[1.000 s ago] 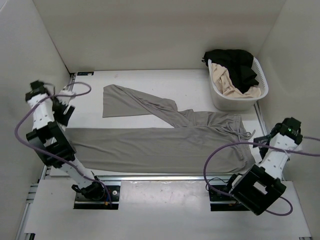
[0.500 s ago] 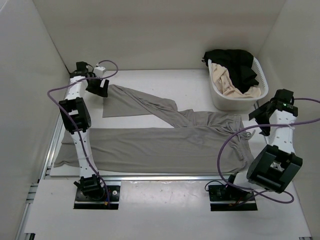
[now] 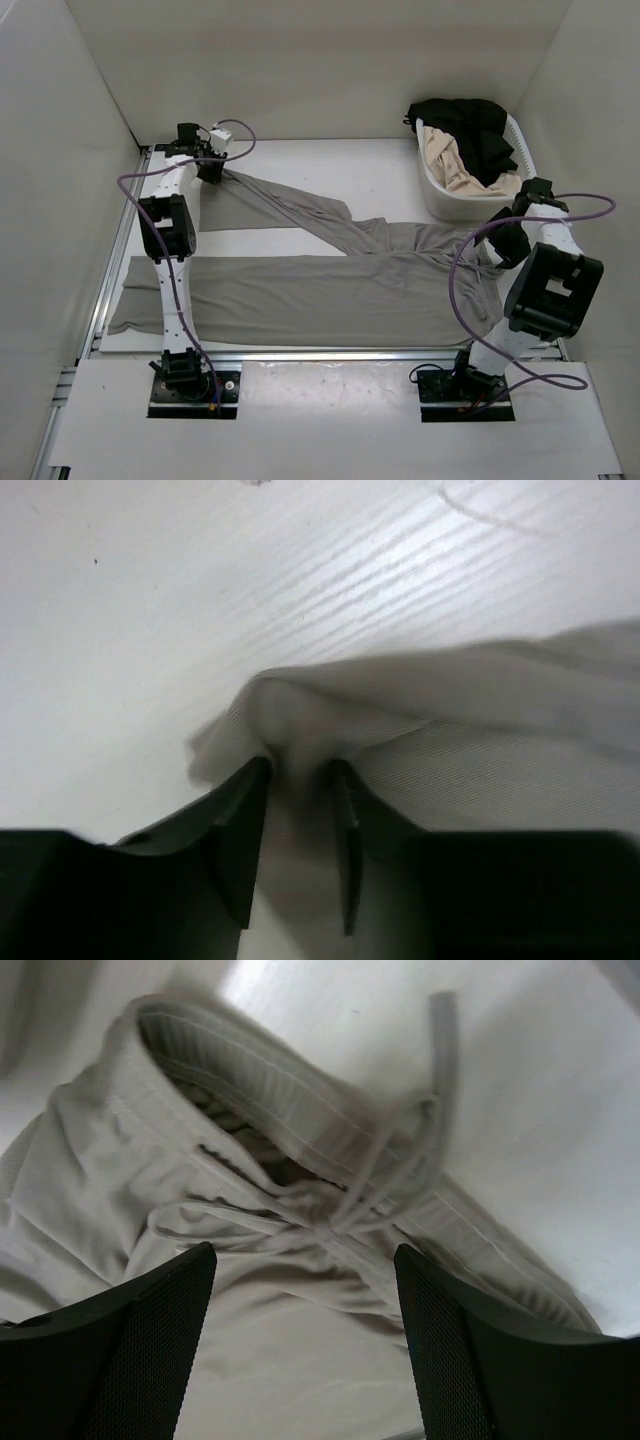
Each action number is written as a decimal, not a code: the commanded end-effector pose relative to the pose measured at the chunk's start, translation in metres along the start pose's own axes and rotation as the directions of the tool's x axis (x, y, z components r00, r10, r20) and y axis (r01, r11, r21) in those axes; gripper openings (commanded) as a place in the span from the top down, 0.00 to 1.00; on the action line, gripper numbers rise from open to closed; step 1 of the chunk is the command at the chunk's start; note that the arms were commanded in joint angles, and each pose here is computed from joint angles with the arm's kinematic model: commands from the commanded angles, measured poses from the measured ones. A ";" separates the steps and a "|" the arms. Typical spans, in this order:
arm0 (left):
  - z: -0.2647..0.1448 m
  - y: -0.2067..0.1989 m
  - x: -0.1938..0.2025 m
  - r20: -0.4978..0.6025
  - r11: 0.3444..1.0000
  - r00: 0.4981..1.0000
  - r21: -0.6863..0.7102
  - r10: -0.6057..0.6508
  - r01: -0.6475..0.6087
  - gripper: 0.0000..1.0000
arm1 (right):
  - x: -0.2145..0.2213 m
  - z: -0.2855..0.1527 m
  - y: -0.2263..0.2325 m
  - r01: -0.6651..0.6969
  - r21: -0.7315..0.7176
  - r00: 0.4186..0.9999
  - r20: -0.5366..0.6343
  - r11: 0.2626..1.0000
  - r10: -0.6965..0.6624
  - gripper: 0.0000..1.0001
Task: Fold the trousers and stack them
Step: Flatten the trousers out
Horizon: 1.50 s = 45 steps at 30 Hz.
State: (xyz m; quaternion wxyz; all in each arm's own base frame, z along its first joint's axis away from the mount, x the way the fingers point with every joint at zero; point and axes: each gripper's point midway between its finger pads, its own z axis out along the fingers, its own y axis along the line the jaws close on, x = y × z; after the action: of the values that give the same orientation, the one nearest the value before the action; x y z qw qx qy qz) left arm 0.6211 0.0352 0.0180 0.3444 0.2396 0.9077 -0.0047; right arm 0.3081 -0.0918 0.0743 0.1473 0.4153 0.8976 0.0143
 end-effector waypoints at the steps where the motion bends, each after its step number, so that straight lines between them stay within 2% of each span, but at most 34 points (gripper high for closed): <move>1: 0.019 -0.011 0.057 -0.180 0.998 0.982 -0.008 0.061 -0.064 0.62 | -0.026 -0.005 0.033 0.051 -0.093 0.995 0.090 0.994 -0.043 0.23; 3: 0.018 -0.014 0.064 -0.195 0.998 0.979 0.003 0.068 -0.069 0.86 | -0.029 -0.002 0.044 0.055 -0.126 0.994 0.102 0.991 -0.042 0.23; 5: 0.009 -0.017 0.069 -0.214 0.997 0.974 0.007 0.080 -0.080 0.86 | -0.031 0.001 0.058 0.068 -0.159 0.992 0.119 0.985 -0.049 0.23; 8: -0.006 -0.013 0.077 -0.257 0.994 0.961 -0.023 0.102 -0.111 0.86 | -0.024 0.019 0.066 0.059 -0.153 0.995 0.086 0.986 -0.046 0.23; 10: -0.015 -0.018 0.082 -0.271 0.993 0.956 -0.009 0.112 -0.119 0.86 | -0.025 0.030 0.064 0.049 -0.123 0.995 0.096 0.991 -0.037 0.30; 14: -0.050 -0.015 0.066 -0.251 0.990 0.960 -0.035 0.126 -0.139 0.86 | -0.017 0.049 0.042 0.006 -0.005 0.996 0.094 1.000 -0.006 0.40; 17: -0.065 -0.010 0.065 -0.250 0.989 0.961 -0.056 0.118 -0.136 0.86 | -0.013 0.059 0.043 0.007 -0.015 0.997 0.081 1.000 -0.006 0.41; 19: -0.079 -0.006 0.055 -0.234 0.987 0.965 -0.080 0.120 -0.143 0.86 | -0.008 0.067 0.050 0.010 -0.051 0.999 0.051 0.999 -0.007 0.52; 20: -0.084 -0.003 0.057 -0.235 0.987 0.966 -0.087 0.113 -0.136 0.86 | -0.007 0.070 0.050 0.001 -0.046 0.999 0.043 0.999 0.001 0.62; 21: -0.090 0.001 0.052 -0.231 0.984 0.965 -0.102 0.122 -0.149 0.86 | -0.007 0.070 0.050 0.000 -0.046 0.999 0.043 0.999 0.002 0.86; 23: -0.106 0.003 0.041 -0.211 0.980 0.968 -0.117 0.134 -0.162 0.86 | -0.008 0.065 0.047 -0.011 -0.040 0.998 0.060 0.999 0.013 1.00; 27: -0.141 0.024 0.006 -0.137 0.964 0.979 -0.197 0.151 -0.176 0.86 | -0.010 0.045 0.045 0.001 -0.055 0.995 0.102 0.998 0.004 1.00; 31: -0.193 0.041 -0.047 -0.006 0.943 0.984 -0.285 0.179 -0.174 0.86 | -0.015 0.004 0.049 0.027 -0.105 0.987 0.163 0.994 -0.009 1.00; 33: -0.208 0.038 -0.052 0.012 0.939 0.980 -0.289 0.196 -0.184 0.86 | -0.014 -0.007 0.045 0.035 -0.104 0.983 0.182 0.994 -0.016 1.00; 36: -0.227 0.019 -0.038 -0.006 0.938 0.975 -0.272 0.220 -0.213 0.86 | -0.007 -0.031 0.040 0.039 -0.128 0.976 0.217 0.991 -0.010 1.00; 37: -0.219 0.007 -0.014 -0.051 0.947 0.975 -0.232 0.217 -0.223 0.86 | -0.003 -0.033 0.037 0.038 -0.127 0.977 0.215 0.991 -0.010 1.00; 39: -0.224 -0.010 0.009 -0.079 0.956 0.973 -0.185 0.218 -0.229 0.86 | 0.004 -0.033 0.028 0.039 -0.116 0.978 0.208 0.993 -0.015 1.00; 40: -0.220 -0.021 0.029 -0.121 0.959 0.966 -0.146 0.227 -0.243 0.86 | 0.008 -0.036 0.025 0.039 -0.115 0.978 0.208 0.993 -0.015 1.00; 41: -0.209 -0.043 0.073 -0.207 0.970 0.953 -0.060 0.219 -0.236 0.86 | 0.015 -0.034 0.022 0.039 -0.109 0.984 0.179 0.993 -0.019 1.00; 44: -0.212 -0.086 0.163 -0.399 0.976 0.891 0.110 0.216 -0.188 0.85 | 0.038 -0.028 0.007 0.023 -0.070 0.993 0.116 0.997 -0.015 1.00; 45: -0.216 -0.092 0.181 -0.436 0.976 0.875 0.141 0.211 -0.165 0.75 | 0.040 -0.028 0.003 0.022 -0.057 0.992 0.124 0.998 -0.014 1.00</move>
State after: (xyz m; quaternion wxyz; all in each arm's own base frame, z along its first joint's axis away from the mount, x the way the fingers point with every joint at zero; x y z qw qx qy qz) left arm 0.4053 0.0674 0.1163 0.2509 0.3230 0.9068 0.1017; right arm 0.3049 -0.0614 0.1017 0.2526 0.4006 0.8803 0.0265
